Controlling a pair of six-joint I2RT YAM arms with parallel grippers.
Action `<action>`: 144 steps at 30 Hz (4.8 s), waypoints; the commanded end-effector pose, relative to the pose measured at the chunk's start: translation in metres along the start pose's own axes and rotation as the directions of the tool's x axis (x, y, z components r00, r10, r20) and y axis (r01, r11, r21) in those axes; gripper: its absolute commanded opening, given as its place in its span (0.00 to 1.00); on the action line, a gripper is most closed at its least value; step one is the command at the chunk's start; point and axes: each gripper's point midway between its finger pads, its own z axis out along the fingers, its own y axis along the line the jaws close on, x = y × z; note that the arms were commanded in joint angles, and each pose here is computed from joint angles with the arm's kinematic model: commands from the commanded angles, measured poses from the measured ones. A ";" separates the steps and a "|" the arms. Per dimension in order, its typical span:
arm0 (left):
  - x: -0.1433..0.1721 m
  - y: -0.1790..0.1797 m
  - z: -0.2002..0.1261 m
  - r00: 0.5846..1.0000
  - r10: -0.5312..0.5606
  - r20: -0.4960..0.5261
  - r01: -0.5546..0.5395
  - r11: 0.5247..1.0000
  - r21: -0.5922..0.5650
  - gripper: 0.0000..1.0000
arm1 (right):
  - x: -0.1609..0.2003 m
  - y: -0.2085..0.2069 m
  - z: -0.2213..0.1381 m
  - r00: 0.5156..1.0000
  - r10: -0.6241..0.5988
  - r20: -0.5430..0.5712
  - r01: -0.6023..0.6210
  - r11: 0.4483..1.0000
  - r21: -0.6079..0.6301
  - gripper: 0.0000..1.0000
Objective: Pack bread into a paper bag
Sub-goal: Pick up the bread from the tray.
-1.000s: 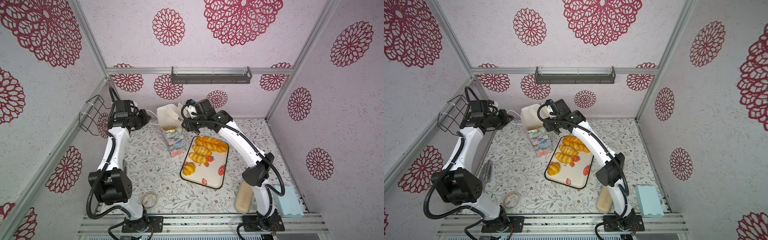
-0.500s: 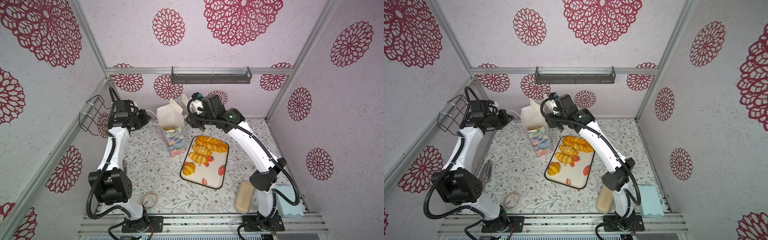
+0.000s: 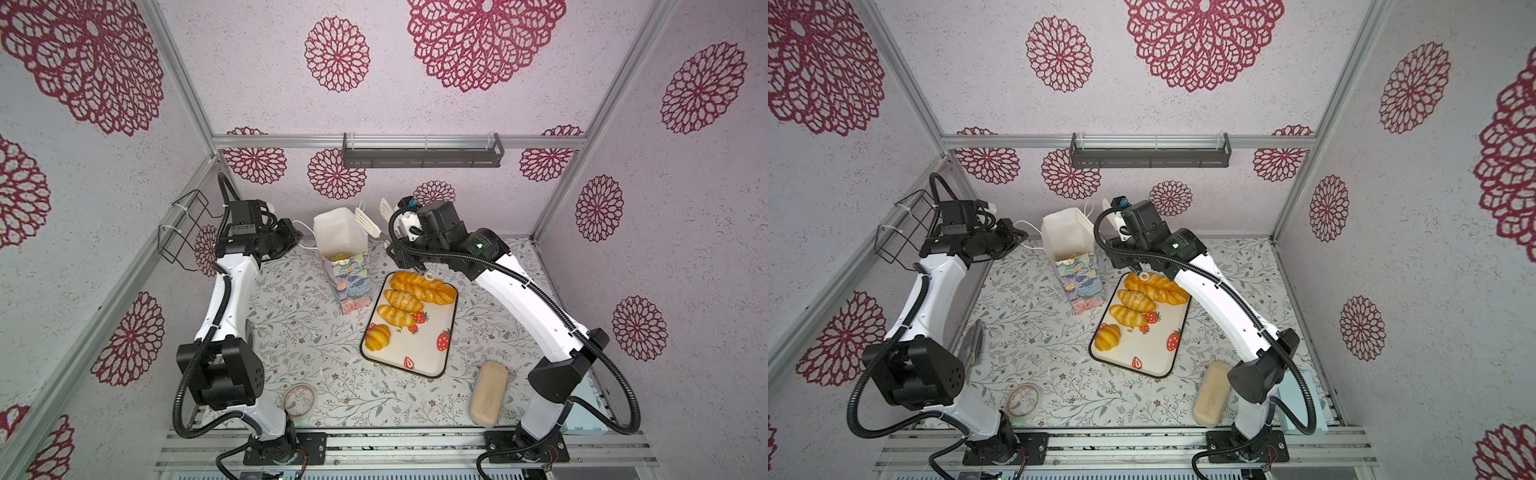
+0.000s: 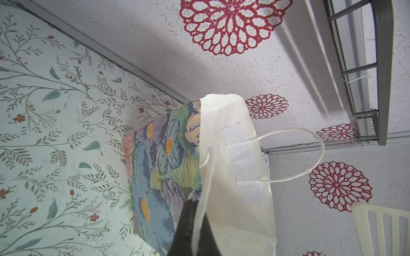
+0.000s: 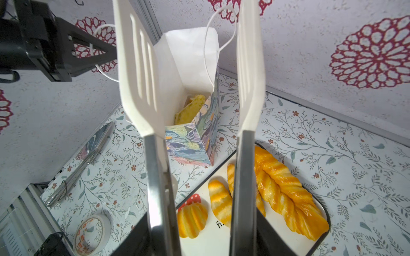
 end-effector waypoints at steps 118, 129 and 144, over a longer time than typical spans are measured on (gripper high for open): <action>0.000 0.003 0.003 1.000 0.006 0.002 -0.006 1.000 -0.001 0.00 | 0.307 0.045 0.037 0.800 -0.065 -0.597 0.002 0.994 -0.105 0.61; 0.000 0.003 0.004 1.000 0.004 0.000 -0.004 1.000 0.000 0.00 | 0.298 0.045 0.038 0.811 -0.079 -0.579 0.023 0.994 -0.104 0.60; 0.001 0.005 0.006 1.000 -0.001 -0.006 0.001 1.000 -0.001 0.00 | 0.277 0.030 0.029 0.844 -0.068 -0.532 0.052 0.998 -0.045 0.45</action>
